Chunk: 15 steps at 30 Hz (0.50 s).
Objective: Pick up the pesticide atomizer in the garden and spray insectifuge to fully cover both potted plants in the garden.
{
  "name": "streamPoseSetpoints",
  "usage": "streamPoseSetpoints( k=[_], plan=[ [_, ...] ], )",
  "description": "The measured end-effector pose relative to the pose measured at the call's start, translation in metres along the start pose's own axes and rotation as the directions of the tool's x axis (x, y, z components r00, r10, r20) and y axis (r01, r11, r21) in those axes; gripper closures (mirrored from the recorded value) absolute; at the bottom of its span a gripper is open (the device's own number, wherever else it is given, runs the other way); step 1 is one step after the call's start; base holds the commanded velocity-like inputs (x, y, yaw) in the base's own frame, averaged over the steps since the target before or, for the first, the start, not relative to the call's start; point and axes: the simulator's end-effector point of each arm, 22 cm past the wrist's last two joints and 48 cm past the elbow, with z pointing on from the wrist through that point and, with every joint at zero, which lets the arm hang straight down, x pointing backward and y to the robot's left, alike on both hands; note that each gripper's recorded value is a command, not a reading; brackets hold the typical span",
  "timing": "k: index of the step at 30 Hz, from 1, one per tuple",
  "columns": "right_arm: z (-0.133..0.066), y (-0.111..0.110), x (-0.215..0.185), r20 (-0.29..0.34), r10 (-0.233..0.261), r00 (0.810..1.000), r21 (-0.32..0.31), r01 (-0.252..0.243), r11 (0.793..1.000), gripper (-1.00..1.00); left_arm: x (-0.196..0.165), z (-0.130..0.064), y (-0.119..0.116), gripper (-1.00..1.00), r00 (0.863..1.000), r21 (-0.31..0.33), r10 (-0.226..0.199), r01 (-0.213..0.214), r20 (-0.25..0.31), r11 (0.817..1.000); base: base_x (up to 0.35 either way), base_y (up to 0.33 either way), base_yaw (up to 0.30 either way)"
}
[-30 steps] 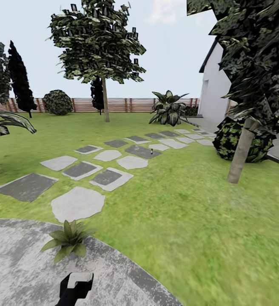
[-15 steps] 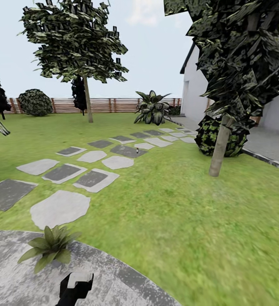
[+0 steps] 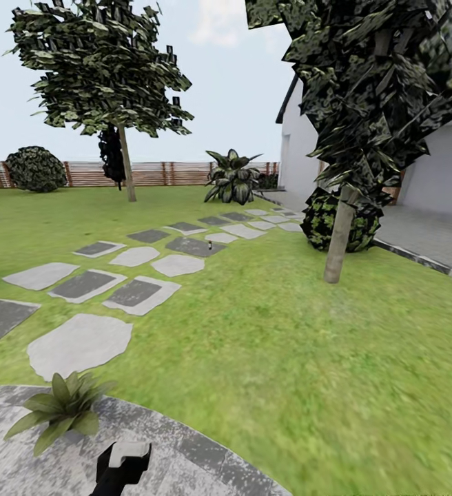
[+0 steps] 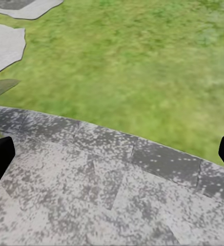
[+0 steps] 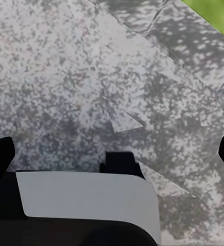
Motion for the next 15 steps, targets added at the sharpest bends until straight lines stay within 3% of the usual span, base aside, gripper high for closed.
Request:
streamPoseSetpoints(
  k=[13, 15],
  plan=[
    [0.022, 0.001, 0.006, 0.014, 0.0, 1.0, 0.0, 0.0, 1.0, -1.0, 0.015, 0.009, 0.0, -1.0, 1.0, -0.002, -0.001, 0.001, 0.018, 1.0, 0.0, 0.0, -0.03],
    [0.025, 0.001, 0.004, 0.023, -0.007, 1.0, 0.0, 0.007, 1.0, -1.0, 0.007, 0.012, 0.0, -1.0, 0.999, -0.003, -0.001, 0.001, 0.043, 1.0, 0.0, 0.0, 0.0]
  ],
)
